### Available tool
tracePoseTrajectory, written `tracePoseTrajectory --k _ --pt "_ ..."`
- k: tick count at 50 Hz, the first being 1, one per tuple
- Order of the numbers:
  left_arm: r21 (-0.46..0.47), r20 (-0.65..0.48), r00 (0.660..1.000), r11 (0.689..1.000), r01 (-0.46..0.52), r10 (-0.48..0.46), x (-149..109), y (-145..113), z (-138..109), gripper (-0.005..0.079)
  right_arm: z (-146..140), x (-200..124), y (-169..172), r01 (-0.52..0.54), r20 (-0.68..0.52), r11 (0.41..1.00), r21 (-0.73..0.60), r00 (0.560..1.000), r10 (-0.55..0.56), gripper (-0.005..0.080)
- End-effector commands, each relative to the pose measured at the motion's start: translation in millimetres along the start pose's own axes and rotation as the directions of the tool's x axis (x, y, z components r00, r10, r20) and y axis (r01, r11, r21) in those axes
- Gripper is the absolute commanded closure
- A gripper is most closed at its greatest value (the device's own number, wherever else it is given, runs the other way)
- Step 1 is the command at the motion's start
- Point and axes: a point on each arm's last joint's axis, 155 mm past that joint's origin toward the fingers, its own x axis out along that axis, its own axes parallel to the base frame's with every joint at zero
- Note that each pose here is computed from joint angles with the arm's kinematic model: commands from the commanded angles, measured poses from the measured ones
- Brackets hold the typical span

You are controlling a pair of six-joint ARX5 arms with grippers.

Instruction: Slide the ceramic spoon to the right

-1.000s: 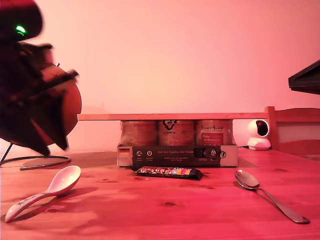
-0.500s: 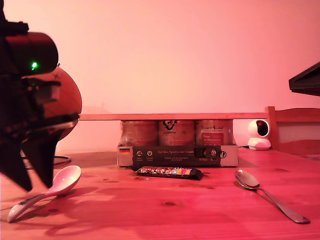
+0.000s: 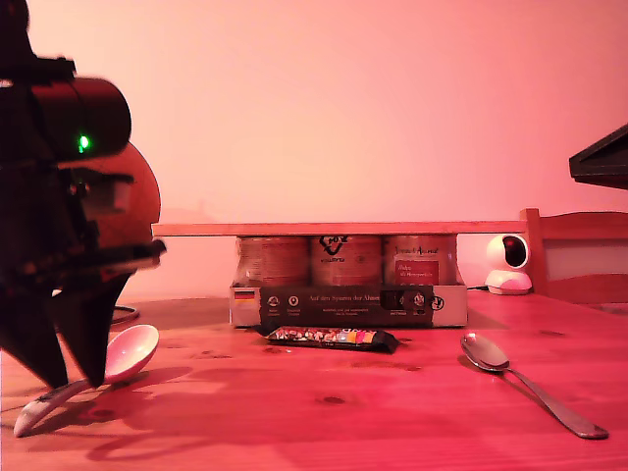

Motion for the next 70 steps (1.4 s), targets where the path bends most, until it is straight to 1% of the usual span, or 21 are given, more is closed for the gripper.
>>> tracePoseTrajectory --k 1,6,18,23,29,33,37,41,53,63,70 --pt "0.001 0.002 1.000 1.000 -0.008 0.008 1 1 0 0.0499 6 -1 2 -0.008 0.018 1.000 -0.010 1.000 0.008 0.0764" --pt "0.001 0.002 1.000 1.000 -0.009 0.009 1 1 0 0.0527 6 -1 2 -0.007 0.018 1.000 -0.010 1.000 0.008 0.0764" --pt "0.001 0.003 1.000 1.000 -0.008 0.008 2 1 1 0.0535 4 -1 3 -0.010 0.010 1.000 -0.009 1.000 0.010 0.0764" --pt "0.001 -0.011 1.000 1.000 -0.011 0.011 5 1 -2 0.0562 2 -1 2 -0.008 0.002 1.000 -0.007 1.000 0.008 0.0764" --pt "0.006 -0.024 1.000 1.000 -0.012 0.013 10 0 -4 0.0563 2 -1 2 -0.009 0.003 1.000 -0.007 1.000 0.009 0.0764" --pt "0.015 -0.023 1.000 1.000 -0.009 0.009 12 -3 -4 0.0597 2 -1 3 -0.013 0.001 1.000 -0.007 1.000 0.013 0.0764" --pt "0.033 -0.017 1.000 0.999 -0.003 0.004 12 -7 -4 0.0634 1 -1 3 -0.013 0.001 1.000 -0.007 1.000 0.013 0.0764" --pt "0.044 -0.011 1.000 0.999 0.003 -0.002 12 -11 -3 0.0651 1 -1 3 -0.013 0.001 1.000 -0.007 1.000 0.013 0.0764" --pt "0.060 -0.004 1.000 0.998 0.026 -0.026 12 -23 -3 0.0651 1 -1 3 -0.014 0.001 1.000 -0.007 1.000 0.014 0.0764" --pt "0.066 0.016 0.997 0.995 0.079 -0.080 12 -41 0 0.0651 1 -1 4 -0.016 0.000 1.000 -0.007 1.000 0.016 0.0764" --pt "0.076 0.032 0.992 0.990 0.119 -0.121 11 -57 2 0.0651 -5 -1 4 -0.018 -0.024 1.000 -0.003 1.000 0.018 0.0764"
